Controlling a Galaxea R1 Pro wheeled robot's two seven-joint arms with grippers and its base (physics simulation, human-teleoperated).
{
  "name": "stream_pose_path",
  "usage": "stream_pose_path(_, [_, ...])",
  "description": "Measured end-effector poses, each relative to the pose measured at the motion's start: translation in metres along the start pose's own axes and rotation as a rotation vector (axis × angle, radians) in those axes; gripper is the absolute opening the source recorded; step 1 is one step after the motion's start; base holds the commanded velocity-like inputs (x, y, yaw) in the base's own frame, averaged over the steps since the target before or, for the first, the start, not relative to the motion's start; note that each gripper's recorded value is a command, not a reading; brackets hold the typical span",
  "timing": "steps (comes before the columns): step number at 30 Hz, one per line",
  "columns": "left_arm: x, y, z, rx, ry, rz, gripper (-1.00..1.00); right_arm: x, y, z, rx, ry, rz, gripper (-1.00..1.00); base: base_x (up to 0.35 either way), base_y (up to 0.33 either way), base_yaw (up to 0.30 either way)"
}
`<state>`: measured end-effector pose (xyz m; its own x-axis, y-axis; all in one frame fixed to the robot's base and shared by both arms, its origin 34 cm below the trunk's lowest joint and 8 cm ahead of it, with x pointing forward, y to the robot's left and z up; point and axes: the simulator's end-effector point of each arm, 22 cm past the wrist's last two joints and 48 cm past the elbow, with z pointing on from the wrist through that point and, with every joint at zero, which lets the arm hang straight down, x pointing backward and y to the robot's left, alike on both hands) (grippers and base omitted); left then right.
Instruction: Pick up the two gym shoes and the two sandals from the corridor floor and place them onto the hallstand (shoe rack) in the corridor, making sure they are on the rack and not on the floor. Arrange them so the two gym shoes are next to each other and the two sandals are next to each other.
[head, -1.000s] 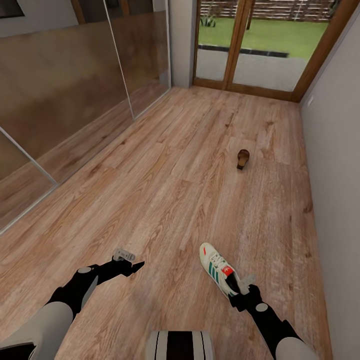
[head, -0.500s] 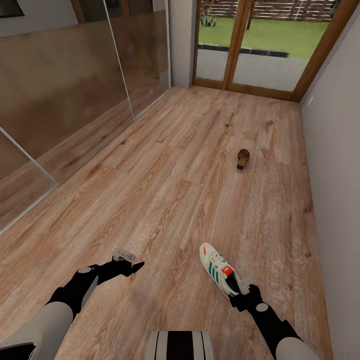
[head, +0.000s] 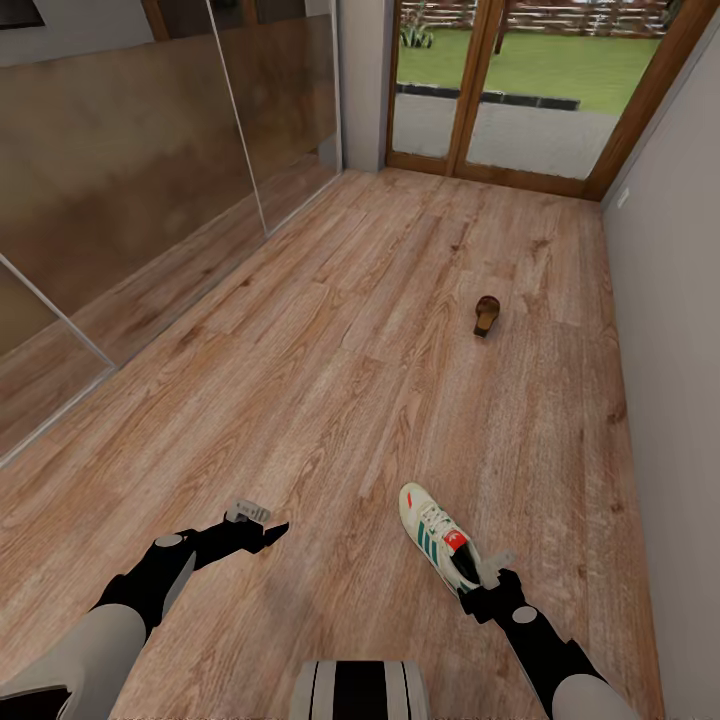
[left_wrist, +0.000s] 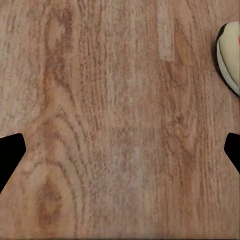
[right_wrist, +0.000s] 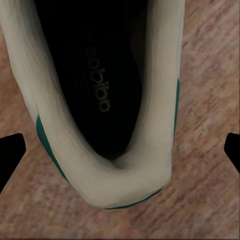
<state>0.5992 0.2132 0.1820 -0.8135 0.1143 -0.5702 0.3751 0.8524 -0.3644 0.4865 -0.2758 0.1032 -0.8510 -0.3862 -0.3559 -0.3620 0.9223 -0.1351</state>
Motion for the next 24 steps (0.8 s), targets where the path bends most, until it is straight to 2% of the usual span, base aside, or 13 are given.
stream_pose_path(24, [0.0093,-0.0001,0.0014,0.001,0.011,-0.008,1.00,0.0036,0.0025,0.0020,-0.004,0.007,0.002,1.00,0.000,0.000,0.000])
